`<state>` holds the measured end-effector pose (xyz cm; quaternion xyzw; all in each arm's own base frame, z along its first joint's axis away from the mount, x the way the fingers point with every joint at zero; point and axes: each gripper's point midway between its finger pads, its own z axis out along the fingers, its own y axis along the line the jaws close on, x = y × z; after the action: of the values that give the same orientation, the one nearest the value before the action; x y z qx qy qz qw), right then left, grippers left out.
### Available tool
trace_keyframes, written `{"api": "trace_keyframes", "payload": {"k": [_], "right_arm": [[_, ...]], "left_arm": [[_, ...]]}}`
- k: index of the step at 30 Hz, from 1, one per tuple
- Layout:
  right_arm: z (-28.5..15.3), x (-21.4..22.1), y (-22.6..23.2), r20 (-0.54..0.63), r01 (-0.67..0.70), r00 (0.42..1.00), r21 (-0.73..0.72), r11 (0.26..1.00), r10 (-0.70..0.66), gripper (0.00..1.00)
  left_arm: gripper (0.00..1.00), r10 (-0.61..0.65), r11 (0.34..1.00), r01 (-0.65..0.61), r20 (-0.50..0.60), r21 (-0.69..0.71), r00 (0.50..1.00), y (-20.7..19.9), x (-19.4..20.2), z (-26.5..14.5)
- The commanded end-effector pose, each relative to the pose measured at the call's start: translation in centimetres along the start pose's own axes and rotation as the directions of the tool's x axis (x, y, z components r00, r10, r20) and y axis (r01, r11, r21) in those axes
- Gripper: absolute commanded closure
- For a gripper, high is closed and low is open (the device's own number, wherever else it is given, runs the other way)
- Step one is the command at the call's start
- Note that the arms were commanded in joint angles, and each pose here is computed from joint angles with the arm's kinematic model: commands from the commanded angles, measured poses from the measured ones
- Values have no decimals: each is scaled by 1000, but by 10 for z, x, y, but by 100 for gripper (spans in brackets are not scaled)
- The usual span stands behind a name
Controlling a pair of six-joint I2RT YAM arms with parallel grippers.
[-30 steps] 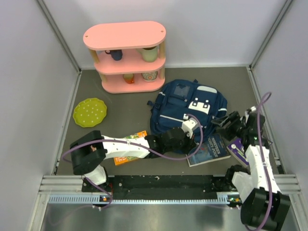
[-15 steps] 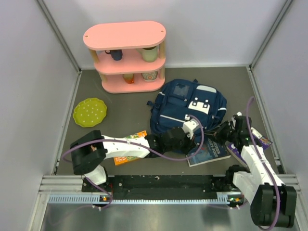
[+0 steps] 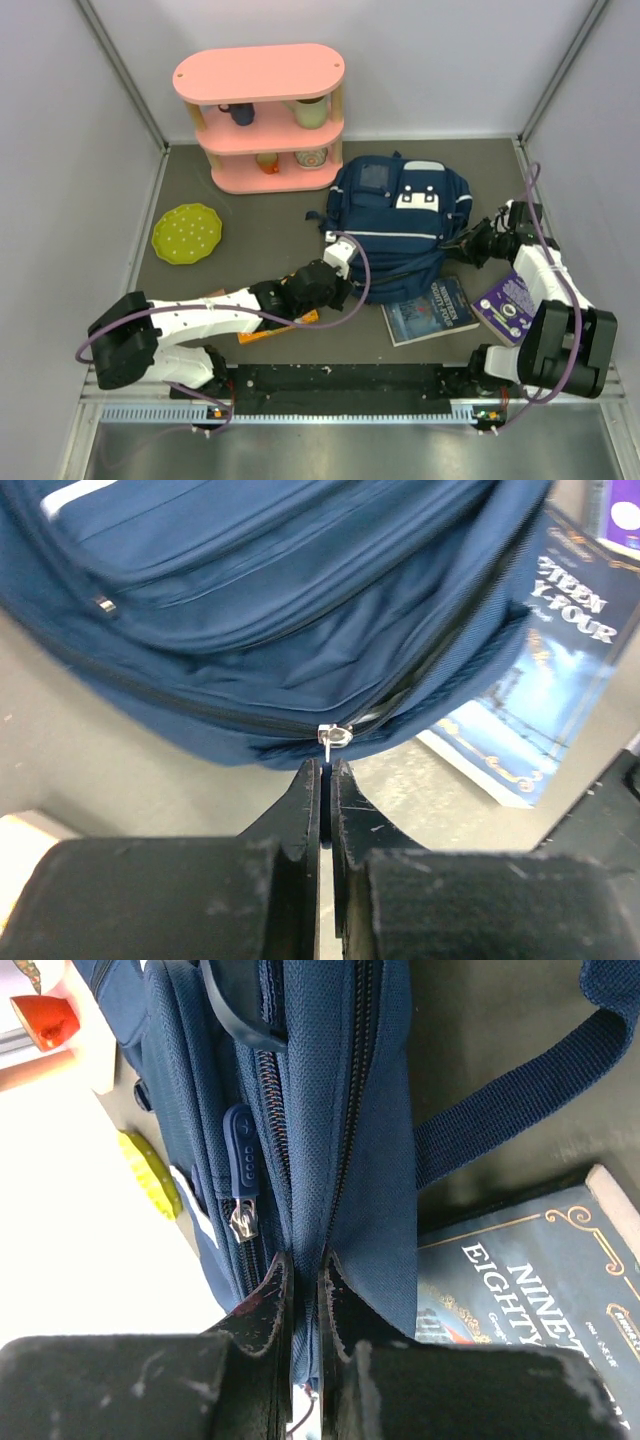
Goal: Pack the student bag
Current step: Unzip the student bag at the center of the board.
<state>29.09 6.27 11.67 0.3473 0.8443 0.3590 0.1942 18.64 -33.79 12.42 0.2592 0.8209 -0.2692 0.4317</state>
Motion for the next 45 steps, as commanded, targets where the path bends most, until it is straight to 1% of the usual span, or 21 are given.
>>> {"api": "trace_keyframes", "payload": {"k": [1,2,3,4,5,6,7,8,9,10,12,13,14,18,19,22,24,28,38,43,45], "right_arm": [[-14,-84,52,282,197,945,-82,977,-167,100],[-15,-79,59,255,219,950,-120,968,-183,100],[-15,-72,62,228,218,956,-139,966,-183,85],[-18,-63,64,209,220,960,-159,962,-185,75],[-20,-54,64,186,217,965,-177,960,-183,65],[-22,-46,61,175,213,968,-180,960,-182,42],[-20,-32,46,139,176,978,-158,972,-155,36],[-31,-25,45,166,198,971,-152,968,-173,33],[-33,-17,39,163,185,973,-140,973,-161,27],[-30,0,22,127,138,984,-122,983,-123,27],[-43,24,31,122,107,989,-198,974,-84,26],[-42,36,25,110,86,992,-199,976,-65,26],[-50,51,31,107,91,992,-223,971,-68,27],[-57,82,27,71,50,997,-228,972,-35,26],[-55,88,24,49,14,999,-229,973,-3,27],[-51,103,22,15,-14,1000,-224,974,17,27],[-44,116,21,-29,4,1000,-211,977,-10,27],[-29,125,17,-67,-40,997,-180,983,29,29],[-9,116,-3,-14,-69,998,-127,990,67,44],[-8,118,0,-35,-47,998,-122,991,43,50],[-12,117,4,-6,-20,1000,-122,992,19,50]], "left_arm": [[100,1,994,-21,-180,-111,984,42,48,-16],[100,5,997,-20,-183,-80,983,36,45,-14],[100,3,999,-10,-165,-43,986,25,33,-11],[100,1,1000,-2,-156,-12,988,18,27,-9],[100,-8,998,16,-145,59,989,1,22,-3],[100,-12,995,25,-123,97,992,-10,10,1],[100,-24,992,38,-117,122,993,-16,4,4],[100,-18,990,37,-136,134,991,-22,7,10],[100,-20,988,38,-115,150,993,-30,-6,12],[100,-18,988,37,-127,149,992,-32,-4,17],[100,-29,981,42,-70,187,997,-46,-27,22],[100,-28,981,41,-68,191,997,-49,-29,26],[100,-27,972,43,-72,231,997,-59,-30,25],[100,-37,954,49,-45,296,998,-78,-46,29],[100,-32,952,45,-47,304,998,-81,-46,31],[100,-15,938,27,-37,345,999,-95,-50,31],[100,-9,933,20,-31,358,999,-100,-52,30],[100,-3,928,9,-16,372,1000,-108,-54,28],[100,5,923,-14,25,385,1000,-111,-63,22],[100,7,923,-18,31,383,1000,-111,-65,24],[100,12,917,-26,38,398,999,-114,-67,22]]}}
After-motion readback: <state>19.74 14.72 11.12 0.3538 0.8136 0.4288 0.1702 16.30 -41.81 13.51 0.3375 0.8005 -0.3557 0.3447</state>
